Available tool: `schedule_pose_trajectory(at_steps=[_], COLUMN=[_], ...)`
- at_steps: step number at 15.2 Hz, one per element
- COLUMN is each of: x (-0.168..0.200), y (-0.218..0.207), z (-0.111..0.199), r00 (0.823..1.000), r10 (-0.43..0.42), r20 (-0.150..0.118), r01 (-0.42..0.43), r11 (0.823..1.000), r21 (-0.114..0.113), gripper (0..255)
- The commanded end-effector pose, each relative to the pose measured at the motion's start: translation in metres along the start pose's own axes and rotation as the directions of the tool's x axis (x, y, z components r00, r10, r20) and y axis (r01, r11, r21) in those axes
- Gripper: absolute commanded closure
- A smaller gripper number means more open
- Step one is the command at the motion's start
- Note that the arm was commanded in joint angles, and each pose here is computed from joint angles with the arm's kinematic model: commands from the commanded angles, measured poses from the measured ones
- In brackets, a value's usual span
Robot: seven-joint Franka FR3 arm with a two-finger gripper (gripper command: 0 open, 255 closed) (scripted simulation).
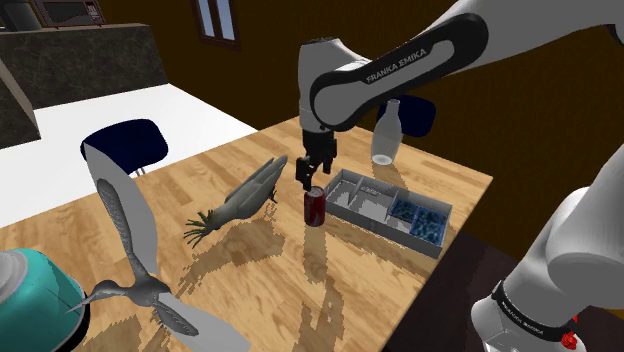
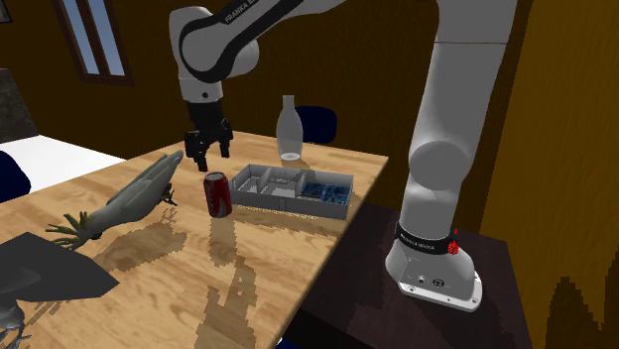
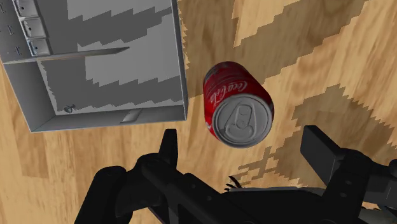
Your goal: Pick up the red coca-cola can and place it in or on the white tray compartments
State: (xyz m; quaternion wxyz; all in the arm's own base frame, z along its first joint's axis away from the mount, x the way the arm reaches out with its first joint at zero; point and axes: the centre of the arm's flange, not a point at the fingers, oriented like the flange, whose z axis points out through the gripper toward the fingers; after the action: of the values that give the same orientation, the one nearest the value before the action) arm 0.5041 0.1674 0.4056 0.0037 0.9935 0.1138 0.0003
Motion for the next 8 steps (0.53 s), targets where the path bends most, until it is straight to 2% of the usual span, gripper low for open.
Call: schedule_pose_trajectory(at_steps=[1, 8], x=[0.010, 0.010], y=[-0.008, -0.008], z=[0.007, 0.047], r00=[1.000, 1.000], r10=[-0.005, -0.005], r20=[0.000, 0.000], r01=[0.005, 0.005], r11=[1.000, 1.000], r21=[0.000, 0.000], gripper=[0, 0])
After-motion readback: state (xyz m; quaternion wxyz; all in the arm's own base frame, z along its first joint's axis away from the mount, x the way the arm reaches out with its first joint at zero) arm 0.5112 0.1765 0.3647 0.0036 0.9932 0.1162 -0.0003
